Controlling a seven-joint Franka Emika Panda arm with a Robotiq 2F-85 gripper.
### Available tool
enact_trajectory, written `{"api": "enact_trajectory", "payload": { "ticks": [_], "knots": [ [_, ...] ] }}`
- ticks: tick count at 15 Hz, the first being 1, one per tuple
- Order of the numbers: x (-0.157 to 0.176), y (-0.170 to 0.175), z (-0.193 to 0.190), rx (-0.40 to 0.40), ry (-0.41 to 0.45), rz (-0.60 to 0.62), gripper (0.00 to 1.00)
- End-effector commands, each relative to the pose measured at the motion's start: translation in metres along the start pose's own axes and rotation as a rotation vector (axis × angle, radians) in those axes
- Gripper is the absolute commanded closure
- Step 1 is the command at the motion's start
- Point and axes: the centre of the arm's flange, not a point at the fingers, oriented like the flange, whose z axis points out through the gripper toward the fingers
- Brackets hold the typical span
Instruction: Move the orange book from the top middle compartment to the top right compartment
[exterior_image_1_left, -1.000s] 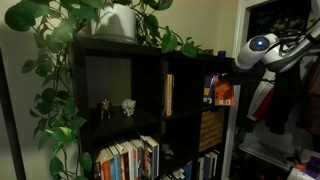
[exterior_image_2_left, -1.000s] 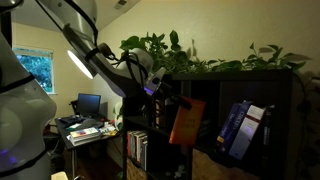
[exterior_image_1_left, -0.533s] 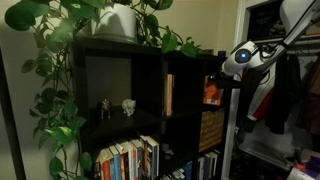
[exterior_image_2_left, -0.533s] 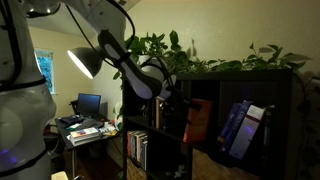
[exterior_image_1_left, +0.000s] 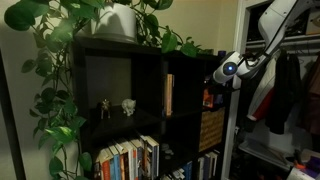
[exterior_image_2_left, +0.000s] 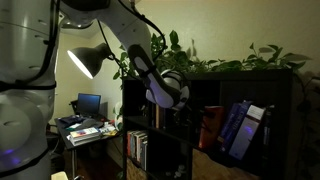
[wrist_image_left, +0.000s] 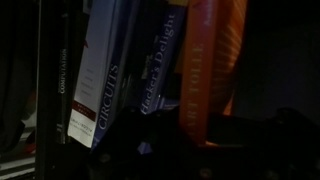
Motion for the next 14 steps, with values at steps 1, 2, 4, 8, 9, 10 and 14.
{"api": "enact_trajectory", "payload": {
  "ticks": [1,2,4,8,9,10,14],
  "knots": [
    [0.003,-0.010,0.024,-0.002,0.068,0.037,0.97],
    [0.004,-0.012,0.028,-0.004,0.075,0.041,0.97],
    [0.006,-0.015,0.029,-0.001,0.073,0.046,0.97],
    [0.020,-0.007,0.011,0.009,0.106,0.047,0.56],
    [0.026,-0.004,0.003,0.010,0.113,0.037,0.50],
    [0.030,-0.003,0.000,0.015,0.118,0.032,0.43],
    [0.045,0.002,-0.022,0.025,0.142,0.034,0.18]
  ]
}}
